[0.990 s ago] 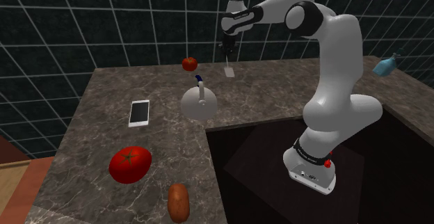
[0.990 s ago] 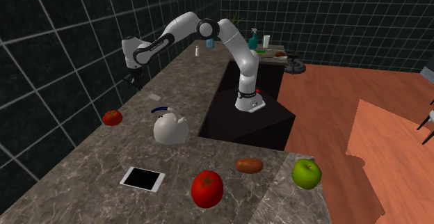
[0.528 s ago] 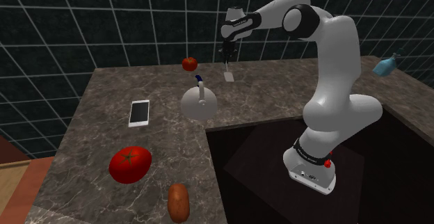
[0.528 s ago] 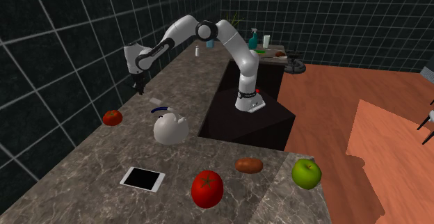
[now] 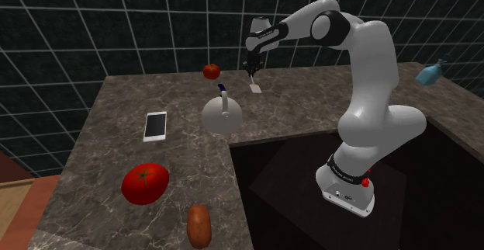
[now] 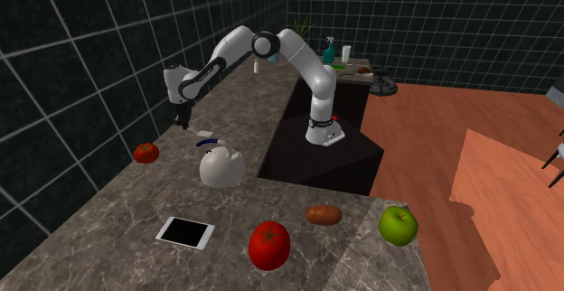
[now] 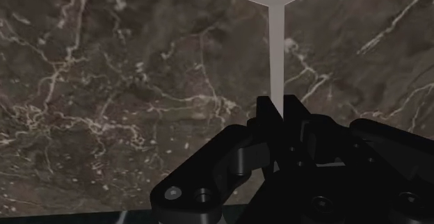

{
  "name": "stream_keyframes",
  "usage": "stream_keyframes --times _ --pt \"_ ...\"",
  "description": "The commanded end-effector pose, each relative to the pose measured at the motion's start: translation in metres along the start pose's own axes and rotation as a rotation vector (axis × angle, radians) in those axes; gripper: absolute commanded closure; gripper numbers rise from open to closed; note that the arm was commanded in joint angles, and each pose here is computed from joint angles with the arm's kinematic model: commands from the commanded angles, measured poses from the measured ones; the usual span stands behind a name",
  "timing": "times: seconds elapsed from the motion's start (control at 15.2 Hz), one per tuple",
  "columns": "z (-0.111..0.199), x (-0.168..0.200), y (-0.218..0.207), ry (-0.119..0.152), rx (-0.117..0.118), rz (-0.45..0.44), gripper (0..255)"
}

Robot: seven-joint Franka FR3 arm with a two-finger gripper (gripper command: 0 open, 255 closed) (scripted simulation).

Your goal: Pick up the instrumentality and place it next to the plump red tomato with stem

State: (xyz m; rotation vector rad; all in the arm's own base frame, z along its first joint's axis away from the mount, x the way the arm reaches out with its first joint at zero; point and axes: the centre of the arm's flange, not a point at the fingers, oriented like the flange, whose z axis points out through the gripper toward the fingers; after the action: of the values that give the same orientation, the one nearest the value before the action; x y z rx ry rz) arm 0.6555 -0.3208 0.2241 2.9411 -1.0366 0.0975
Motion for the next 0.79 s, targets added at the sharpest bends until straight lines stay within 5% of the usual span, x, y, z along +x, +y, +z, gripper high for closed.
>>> stream_keyframes --times 0.0,0.53,0.59,0.73 --pt "0.0122 -0.0009 -0.0003 0.000 0.000 0.000 255" --pt "0.0122 -0.0009 -0.0003 0.000 0.000 0.000 255" --pt "0.0122 -0.0009 -0.0003 0.000 0.000 0.000 0" --pt "0.0122 -0.0009 -0.0003 0.000 0.000 0.000 0"
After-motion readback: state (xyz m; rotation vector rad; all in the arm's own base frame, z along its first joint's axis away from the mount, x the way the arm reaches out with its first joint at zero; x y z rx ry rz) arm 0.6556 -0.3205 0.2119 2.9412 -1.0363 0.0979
